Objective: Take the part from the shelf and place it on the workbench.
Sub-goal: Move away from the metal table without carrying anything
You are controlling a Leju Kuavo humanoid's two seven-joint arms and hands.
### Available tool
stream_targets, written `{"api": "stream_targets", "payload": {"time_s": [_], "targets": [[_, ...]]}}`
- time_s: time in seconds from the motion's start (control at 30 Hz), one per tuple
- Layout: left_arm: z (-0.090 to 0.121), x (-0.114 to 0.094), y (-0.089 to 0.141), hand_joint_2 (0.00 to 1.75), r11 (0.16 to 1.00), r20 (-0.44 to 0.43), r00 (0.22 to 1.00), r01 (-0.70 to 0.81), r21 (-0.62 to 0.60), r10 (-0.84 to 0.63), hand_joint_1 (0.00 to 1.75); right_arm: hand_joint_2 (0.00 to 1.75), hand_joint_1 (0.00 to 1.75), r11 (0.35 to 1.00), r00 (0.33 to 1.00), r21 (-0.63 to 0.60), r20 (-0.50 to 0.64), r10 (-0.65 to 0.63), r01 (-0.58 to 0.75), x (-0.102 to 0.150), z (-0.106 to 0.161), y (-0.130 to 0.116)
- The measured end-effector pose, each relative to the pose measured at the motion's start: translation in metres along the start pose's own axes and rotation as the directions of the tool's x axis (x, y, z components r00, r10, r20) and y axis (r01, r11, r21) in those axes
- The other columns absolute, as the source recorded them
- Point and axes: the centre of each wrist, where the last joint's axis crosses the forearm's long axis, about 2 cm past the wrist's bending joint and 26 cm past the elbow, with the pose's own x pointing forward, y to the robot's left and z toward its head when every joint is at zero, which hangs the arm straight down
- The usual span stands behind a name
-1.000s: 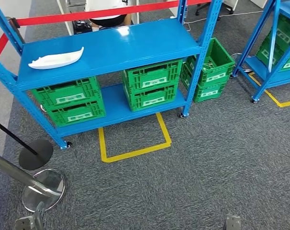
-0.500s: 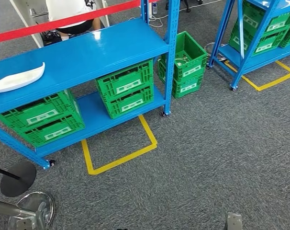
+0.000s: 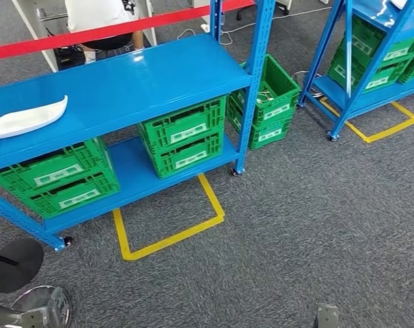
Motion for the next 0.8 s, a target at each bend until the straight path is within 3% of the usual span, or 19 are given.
{"api": "stream_targets", "payload": {"time_s": [0.8], "targets": [[-0.0025, 0.0013, -0.0011, 0.00, 1.000, 0.004, 1.000, 0.003, 0.001, -0.003, 0.00, 0.00, 0.00, 1.000, 1.000, 0.006, 0.014, 0.016, -0.016, 0.0041, -0.0015, 0.0033]]}}
